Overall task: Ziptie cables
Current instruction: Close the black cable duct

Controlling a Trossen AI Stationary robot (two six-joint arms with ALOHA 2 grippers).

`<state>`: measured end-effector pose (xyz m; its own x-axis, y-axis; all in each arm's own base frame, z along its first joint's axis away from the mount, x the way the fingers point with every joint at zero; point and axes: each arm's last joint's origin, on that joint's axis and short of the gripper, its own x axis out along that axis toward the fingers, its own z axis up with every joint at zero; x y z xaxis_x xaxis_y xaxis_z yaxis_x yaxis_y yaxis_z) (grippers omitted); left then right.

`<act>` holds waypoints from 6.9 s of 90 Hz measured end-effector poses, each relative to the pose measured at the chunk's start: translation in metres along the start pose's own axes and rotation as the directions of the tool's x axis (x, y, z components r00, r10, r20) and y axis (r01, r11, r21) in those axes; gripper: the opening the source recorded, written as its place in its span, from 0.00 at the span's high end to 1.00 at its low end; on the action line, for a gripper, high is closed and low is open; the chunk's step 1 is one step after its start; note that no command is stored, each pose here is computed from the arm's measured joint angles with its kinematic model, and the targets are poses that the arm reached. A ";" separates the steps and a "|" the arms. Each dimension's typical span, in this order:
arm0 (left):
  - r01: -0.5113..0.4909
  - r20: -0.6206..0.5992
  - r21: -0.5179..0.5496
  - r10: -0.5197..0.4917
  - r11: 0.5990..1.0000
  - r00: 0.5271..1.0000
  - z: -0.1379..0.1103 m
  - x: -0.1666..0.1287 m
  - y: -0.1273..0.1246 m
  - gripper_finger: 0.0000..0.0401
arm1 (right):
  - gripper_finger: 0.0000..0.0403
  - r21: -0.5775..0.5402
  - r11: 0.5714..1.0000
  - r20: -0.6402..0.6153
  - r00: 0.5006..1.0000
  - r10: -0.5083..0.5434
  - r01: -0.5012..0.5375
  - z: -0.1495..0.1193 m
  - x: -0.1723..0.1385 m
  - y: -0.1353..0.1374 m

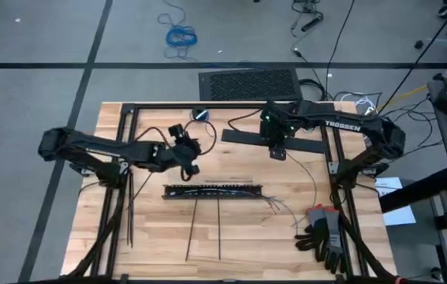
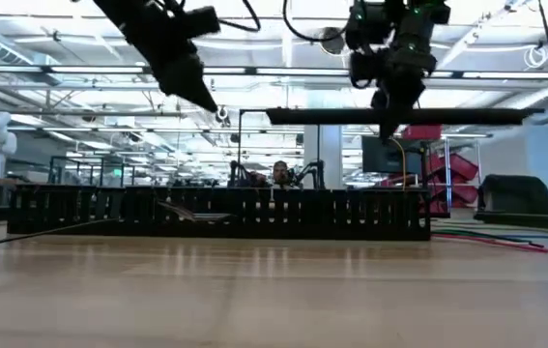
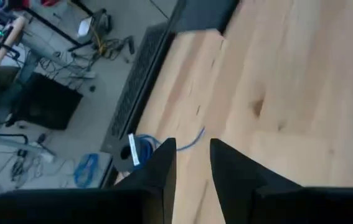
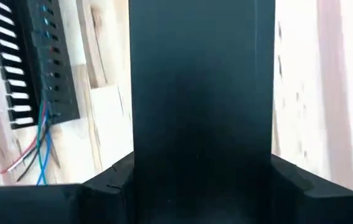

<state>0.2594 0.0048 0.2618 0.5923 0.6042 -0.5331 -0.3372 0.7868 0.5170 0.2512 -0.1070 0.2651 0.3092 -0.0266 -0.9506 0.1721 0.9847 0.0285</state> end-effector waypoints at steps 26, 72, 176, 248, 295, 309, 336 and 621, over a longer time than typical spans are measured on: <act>0.233 0.076 -0.163 -0.223 0.959 0.972 0.007 0.003 -0.005 0.76 | 0.48 0.062 0.998 -0.009 1.000 -0.001 0.002 -0.060 0.019 0.014; 0.650 -0.080 -0.325 -0.705 0.687 0.705 0.022 0.041 -0.070 0.69 | 0.49 -0.018 0.998 0.121 0.991 -0.062 0.065 -0.082 0.019 0.031; 0.410 -0.452 0.028 -0.355 0.912 0.818 -0.036 0.117 -0.044 0.92 | 0.49 -0.065 0.997 0.130 0.991 -0.042 0.051 -0.079 0.022 0.043; 0.545 0.026 -0.194 -0.551 0.816 0.834 -0.003 0.095 0.052 0.45 | 0.49 -0.101 0.987 0.109 0.987 -0.114 0.125 -0.072 0.035 0.030; 0.596 0.155 -0.165 -0.576 0.786 0.802 0.008 0.143 -0.012 0.30 | 0.49 -0.055 0.991 -0.036 0.992 -0.122 0.120 -0.089 0.034 0.013; 0.594 0.129 -0.172 -0.580 0.786 0.805 0.007 0.155 -0.018 0.28 | 0.48 -0.047 0.992 -0.053 0.992 -0.118 0.116 -0.090 0.034 0.013; 0.595 0.065 -0.173 -0.593 0.785 0.802 0.009 0.175 -0.028 0.27 | 0.48 -0.049 0.993 -0.057 0.992 -0.112 0.109 -0.091 0.033 0.014; 0.582 -0.135 -0.071 -0.586 0.810 0.799 -0.034 0.182 -0.047 0.43 | 0.48 -0.188 0.978 0.043 0.996 -0.079 0.085 -0.042 0.110 0.024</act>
<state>0.3585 0.0822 0.1174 0.5720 0.0392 -0.8193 0.0192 0.9979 0.0611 0.2498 -0.0794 0.1484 0.3344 -0.1113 -0.9358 0.0188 0.9936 -0.1115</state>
